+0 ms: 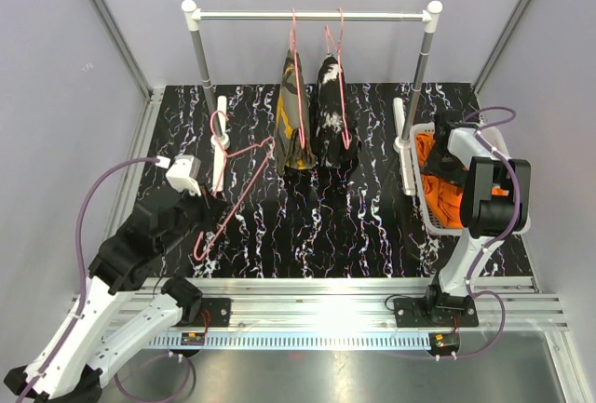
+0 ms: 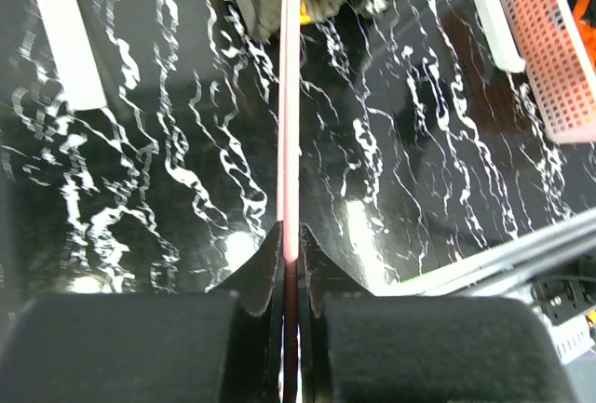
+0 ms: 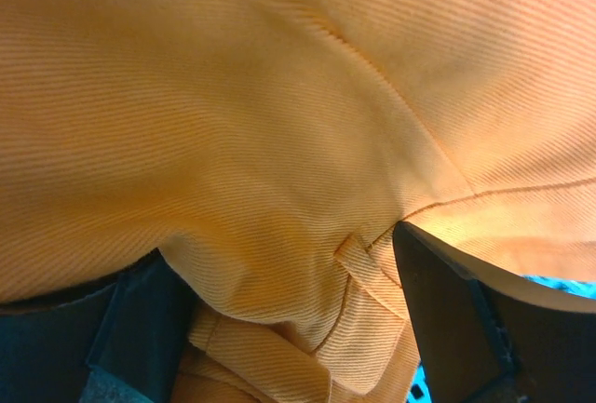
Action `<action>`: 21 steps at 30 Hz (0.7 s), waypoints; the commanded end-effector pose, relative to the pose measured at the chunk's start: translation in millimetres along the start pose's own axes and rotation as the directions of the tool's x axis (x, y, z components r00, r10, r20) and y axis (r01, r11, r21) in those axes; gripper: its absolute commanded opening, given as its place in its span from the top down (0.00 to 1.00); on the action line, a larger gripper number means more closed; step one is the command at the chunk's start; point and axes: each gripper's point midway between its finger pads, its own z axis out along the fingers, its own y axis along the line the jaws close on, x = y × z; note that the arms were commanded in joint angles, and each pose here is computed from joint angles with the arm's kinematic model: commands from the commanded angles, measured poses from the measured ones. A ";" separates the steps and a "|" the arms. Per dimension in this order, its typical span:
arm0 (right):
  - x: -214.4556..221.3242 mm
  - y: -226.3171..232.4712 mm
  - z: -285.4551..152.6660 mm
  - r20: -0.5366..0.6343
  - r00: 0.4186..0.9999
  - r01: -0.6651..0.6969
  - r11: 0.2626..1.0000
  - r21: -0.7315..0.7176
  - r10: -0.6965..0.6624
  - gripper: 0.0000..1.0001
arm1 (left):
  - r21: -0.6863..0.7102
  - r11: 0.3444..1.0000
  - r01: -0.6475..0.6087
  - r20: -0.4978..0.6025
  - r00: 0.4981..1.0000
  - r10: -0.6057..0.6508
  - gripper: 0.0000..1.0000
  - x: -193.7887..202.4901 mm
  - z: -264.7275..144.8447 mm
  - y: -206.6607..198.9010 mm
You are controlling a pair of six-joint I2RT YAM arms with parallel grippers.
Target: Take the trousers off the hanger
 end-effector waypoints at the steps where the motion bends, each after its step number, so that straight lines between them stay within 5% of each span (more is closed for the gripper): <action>1: 29.4 61.5 -12.4 -0.126 0.987 -0.122 0.967 -0.224 0.096 0.09 | -0.038 0.999 -0.029 0.096 0.995 0.032 1.00 -35.7 -11.1 0.2; 3: 18.4 63.1 -19.7 -0.112 0.982 -0.173 0.959 -0.225 0.151 0.01 | -0.034 0.999 -0.029 0.106 0.994 0.032 1.00 -44.6 -15.6 -3.6; 10: -26.7 39.6 -75.6 0.029 0.972 -0.216 0.937 -0.276 0.233 0.00 | 0.017 0.999 -0.044 0.140 0.989 0.042 1.00 -67.6 -30.4 -19.2; 17: -46.6 -34.9 -116.0 0.227 0.962 -0.134 0.986 -0.095 0.152 0.01 | 0.105 0.993 -0.049 0.171 0.985 0.031 1.00 -89.8 -38.5 -42.5; 21: -46.4 -58.6 -149.1 0.307 0.937 -0.133 0.983 -0.124 0.165 0.00 | 0.115 0.993 -0.028 0.198 0.980 0.004 1.00 -109.4 -35.6 -52.0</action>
